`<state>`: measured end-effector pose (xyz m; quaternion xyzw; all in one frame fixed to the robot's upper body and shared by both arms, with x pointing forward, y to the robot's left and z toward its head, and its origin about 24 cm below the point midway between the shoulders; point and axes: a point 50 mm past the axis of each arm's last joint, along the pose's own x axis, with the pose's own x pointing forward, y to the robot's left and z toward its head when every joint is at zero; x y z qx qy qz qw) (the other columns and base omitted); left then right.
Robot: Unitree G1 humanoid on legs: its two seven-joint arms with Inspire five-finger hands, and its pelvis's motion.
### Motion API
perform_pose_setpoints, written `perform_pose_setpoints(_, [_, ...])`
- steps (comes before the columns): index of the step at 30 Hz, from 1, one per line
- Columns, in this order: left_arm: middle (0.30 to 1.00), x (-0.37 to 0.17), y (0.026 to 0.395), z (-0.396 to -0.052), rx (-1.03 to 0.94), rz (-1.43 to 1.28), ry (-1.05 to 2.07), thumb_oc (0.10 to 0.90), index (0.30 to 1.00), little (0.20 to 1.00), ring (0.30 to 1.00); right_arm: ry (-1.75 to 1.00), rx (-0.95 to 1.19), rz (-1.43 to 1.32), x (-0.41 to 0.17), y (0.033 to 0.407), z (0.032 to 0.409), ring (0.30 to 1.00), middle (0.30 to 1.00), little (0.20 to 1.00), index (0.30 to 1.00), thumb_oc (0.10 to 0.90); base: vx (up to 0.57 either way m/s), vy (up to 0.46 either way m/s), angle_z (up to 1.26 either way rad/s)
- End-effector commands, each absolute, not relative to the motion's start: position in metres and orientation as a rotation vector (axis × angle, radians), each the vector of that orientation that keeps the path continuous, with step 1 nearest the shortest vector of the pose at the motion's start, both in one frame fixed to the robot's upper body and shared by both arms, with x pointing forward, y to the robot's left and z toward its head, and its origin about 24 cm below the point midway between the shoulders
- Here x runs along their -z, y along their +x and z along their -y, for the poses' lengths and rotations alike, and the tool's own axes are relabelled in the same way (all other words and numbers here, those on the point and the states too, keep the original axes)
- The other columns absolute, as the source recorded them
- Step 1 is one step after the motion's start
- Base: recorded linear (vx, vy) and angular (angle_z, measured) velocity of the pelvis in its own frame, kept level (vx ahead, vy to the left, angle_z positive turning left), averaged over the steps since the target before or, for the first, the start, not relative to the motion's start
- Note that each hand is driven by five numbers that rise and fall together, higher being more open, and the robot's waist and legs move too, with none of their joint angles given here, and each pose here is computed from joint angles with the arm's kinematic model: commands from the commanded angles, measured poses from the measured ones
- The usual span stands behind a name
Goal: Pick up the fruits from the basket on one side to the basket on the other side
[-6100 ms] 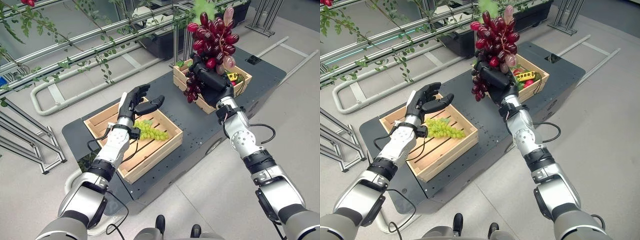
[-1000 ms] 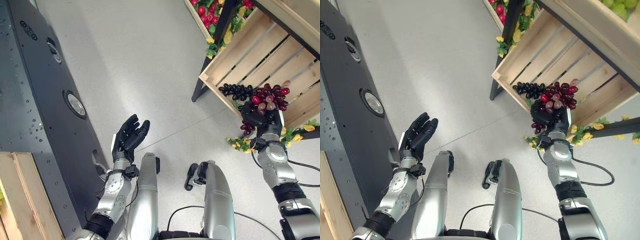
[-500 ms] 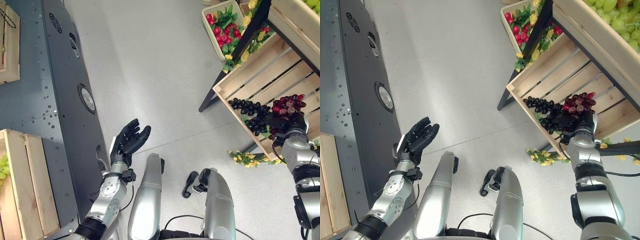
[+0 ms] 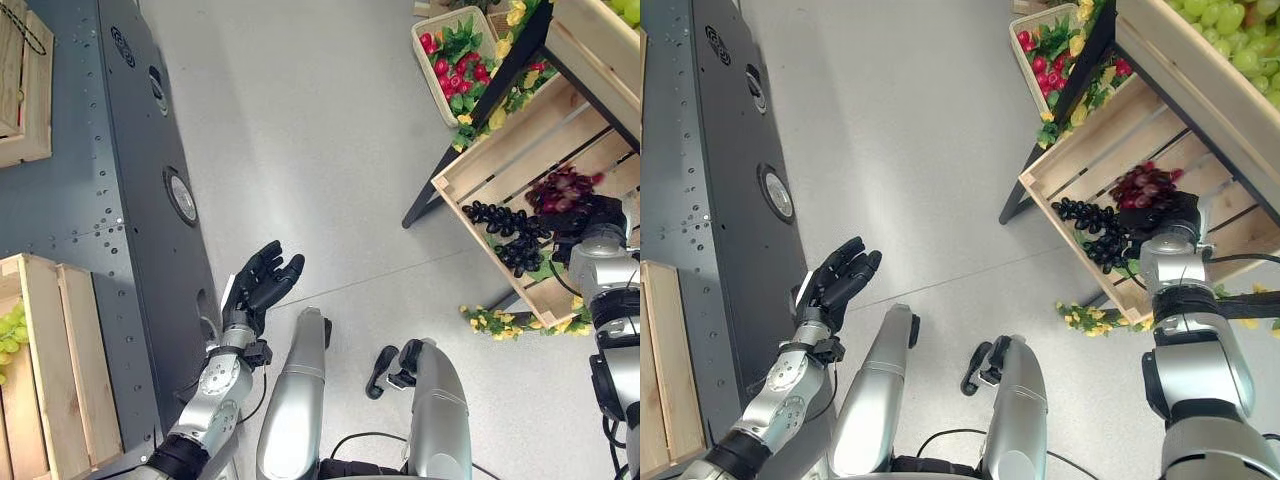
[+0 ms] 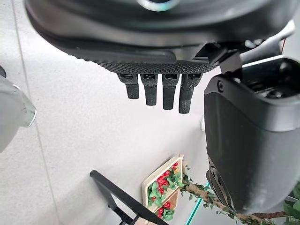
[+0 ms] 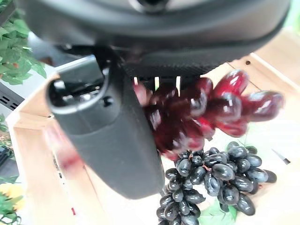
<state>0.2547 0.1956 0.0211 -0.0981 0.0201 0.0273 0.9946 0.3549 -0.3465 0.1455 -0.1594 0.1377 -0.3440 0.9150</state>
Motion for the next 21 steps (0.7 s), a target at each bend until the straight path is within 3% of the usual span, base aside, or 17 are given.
perform_pose_setpoints(1, [0.9, -0.058, 0.254, -0.172, 0.053, 0.172, -0.296, 0.8, 0.9, 0.9, 0.9, -0.536, 0.94, -0.116, -0.221, 0.333, 0.395, 0.9, 0.9, 0.9, 0.9, 0.8, 0.0, 0.0, 0.0])
perform_pose_setpoints(15, [0.9, -0.061, 0.254, -0.165, 0.063, 0.19, -0.329, 0.8, 0.9, 0.9, 0.9, -0.565, 1.054, -0.154, -0.227, 0.327, 0.404, 0.9, 0.9, 0.9, 0.9, 0.8, -0.01, 0.009, -0.01])
perform_pose_setpoints(21, [0.9, -0.062, 0.255, -0.163, 0.061, 0.198, -0.344, 0.8, 0.9, 0.9, 0.9, -0.527, 0.95, -0.058, -0.232, 0.338, 0.391, 0.9, 0.9, 0.9, 0.9, 0.8, -0.02, 0.02, -0.04])
